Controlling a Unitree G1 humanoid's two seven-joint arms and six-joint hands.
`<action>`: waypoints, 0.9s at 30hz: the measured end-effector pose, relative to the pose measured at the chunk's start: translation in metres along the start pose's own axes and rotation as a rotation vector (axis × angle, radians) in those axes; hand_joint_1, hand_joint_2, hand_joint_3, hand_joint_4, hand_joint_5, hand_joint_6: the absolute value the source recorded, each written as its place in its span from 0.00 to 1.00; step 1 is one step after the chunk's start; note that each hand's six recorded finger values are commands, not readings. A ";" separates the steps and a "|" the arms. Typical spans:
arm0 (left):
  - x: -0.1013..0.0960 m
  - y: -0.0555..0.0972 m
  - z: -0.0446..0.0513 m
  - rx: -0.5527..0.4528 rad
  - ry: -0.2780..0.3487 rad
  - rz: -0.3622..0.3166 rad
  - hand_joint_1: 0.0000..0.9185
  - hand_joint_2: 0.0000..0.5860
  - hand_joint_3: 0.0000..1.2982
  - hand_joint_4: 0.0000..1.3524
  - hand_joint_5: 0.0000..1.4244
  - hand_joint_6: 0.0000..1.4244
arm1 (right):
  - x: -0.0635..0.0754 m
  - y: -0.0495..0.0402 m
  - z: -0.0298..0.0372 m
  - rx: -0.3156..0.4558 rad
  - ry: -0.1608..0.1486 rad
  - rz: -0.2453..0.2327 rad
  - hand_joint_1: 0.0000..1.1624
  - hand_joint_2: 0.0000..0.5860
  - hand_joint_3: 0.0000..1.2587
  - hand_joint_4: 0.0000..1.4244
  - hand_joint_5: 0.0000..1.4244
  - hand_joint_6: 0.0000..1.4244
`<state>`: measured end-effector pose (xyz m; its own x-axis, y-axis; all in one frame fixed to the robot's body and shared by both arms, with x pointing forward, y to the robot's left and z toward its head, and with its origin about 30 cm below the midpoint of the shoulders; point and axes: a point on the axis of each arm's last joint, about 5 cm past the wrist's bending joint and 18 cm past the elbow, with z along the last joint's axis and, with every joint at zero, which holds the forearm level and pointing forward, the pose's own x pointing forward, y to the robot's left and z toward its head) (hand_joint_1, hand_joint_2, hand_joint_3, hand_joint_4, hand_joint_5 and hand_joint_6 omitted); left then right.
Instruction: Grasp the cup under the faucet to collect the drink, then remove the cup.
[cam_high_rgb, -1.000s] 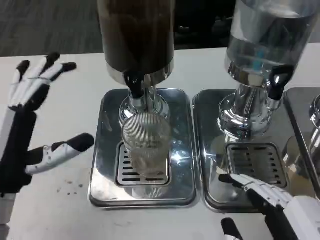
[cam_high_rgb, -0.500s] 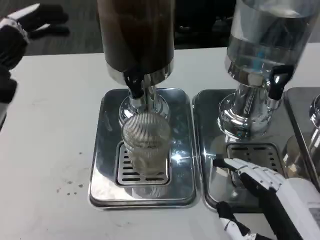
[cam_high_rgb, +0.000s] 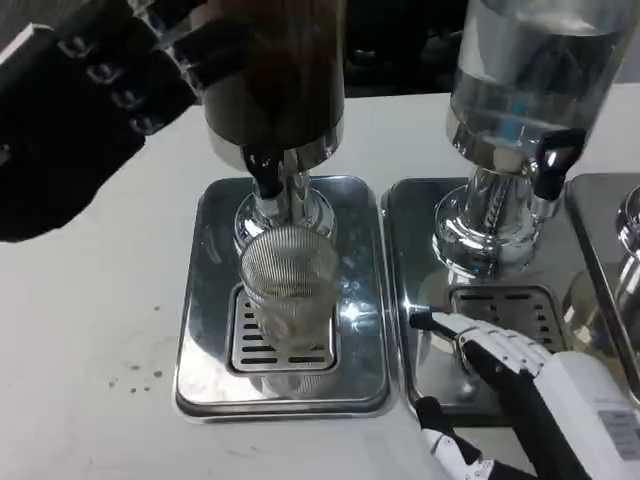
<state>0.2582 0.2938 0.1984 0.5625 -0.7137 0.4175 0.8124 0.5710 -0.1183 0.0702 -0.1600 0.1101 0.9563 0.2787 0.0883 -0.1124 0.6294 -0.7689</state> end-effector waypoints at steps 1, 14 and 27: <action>0.001 0.001 -0.0013 -0.027 0.004 -0.012 0.00 0.18 0.08 0.01 0.09 0.04 | 0.000 0.0007 0.0001 0.003 0.001 0.000 0.48 0.82 0.20 0.14 0.14 0.11; 0.018 0.013 -0.0044 -0.044 0.060 -0.060 0.00 0.19 0.05 0.00 0.04 0.00 | 0.001 0.0092 0.0025 0.046 0.018 -0.028 0.47 0.83 0.20 0.14 0.14 0.11; 0.022 0.019 -0.0176 0.011 0.165 -0.044 0.00 0.19 0.05 0.00 0.04 0.00 | 0.002 0.0138 0.0041 0.060 0.018 -0.040 0.46 0.83 0.20 0.14 0.15 0.11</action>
<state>0.2890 0.2815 0.1897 0.5446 -0.7945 0.2688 0.8357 0.5413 -0.0932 0.0691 -0.1478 0.1023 0.9650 0.2399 0.1062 -0.0898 0.6823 -0.7255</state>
